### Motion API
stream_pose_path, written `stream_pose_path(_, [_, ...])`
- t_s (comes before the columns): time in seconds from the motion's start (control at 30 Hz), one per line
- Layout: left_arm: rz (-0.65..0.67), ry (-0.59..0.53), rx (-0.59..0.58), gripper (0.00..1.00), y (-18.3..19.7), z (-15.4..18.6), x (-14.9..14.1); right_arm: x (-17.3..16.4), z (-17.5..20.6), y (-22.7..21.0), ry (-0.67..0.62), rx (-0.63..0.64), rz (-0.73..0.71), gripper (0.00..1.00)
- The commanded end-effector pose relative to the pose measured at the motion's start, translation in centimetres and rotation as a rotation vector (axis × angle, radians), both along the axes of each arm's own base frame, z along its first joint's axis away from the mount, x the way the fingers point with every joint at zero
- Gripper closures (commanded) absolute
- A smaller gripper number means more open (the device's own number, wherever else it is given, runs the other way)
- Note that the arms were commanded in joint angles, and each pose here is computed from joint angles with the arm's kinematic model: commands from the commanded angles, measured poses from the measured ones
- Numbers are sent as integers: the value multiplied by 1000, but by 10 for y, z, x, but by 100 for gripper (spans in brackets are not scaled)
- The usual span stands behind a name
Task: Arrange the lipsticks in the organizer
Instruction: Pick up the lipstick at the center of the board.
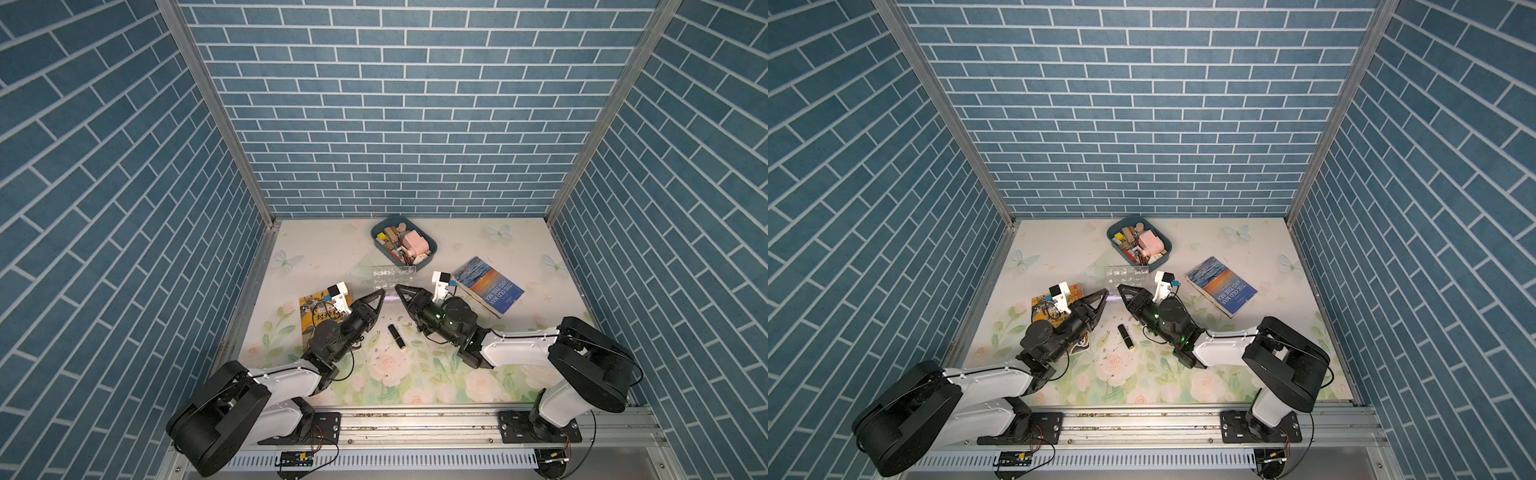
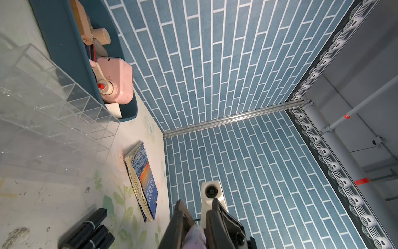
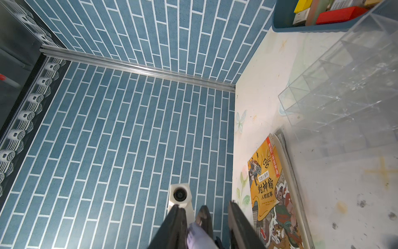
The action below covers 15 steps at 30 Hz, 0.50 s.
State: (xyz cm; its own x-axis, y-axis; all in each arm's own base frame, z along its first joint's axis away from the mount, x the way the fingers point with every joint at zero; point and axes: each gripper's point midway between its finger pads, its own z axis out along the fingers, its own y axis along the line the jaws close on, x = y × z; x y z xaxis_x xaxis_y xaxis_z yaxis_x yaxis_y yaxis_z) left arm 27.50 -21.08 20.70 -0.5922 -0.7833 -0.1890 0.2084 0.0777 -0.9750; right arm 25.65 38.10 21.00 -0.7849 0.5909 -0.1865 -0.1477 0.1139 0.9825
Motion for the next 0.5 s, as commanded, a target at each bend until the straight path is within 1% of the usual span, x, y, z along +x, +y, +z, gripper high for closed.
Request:
stream_pose_path(0.0, [4,-49,-38,81,-1,17,0,5,5,3,5,8,-25,67])
stream_pose_path(0.13, [2,-37,-31,76,-2,13,0,9,0,3,24,-24,-47,79])
stream_pose_path(0.2, [-3,-36,-31,69,-3,13,0,12,-2,5,30,-43,-52,82])
stream_pose_path(0.3, [-11,-23,-21,50,-1,8,-3,17,-10,7,48,-83,-52,87])
stream_pose_path(0.37, [7,6,5,37,10,1,-1,25,-16,3,53,-115,-57,88])
stream_pose_path(0.4, [28,63,56,32,19,-15,4,29,-20,1,52,-139,-52,89])
stream_pose_path(0.47, [94,160,220,25,40,-40,12,41,-27,-4,25,-218,-51,91])
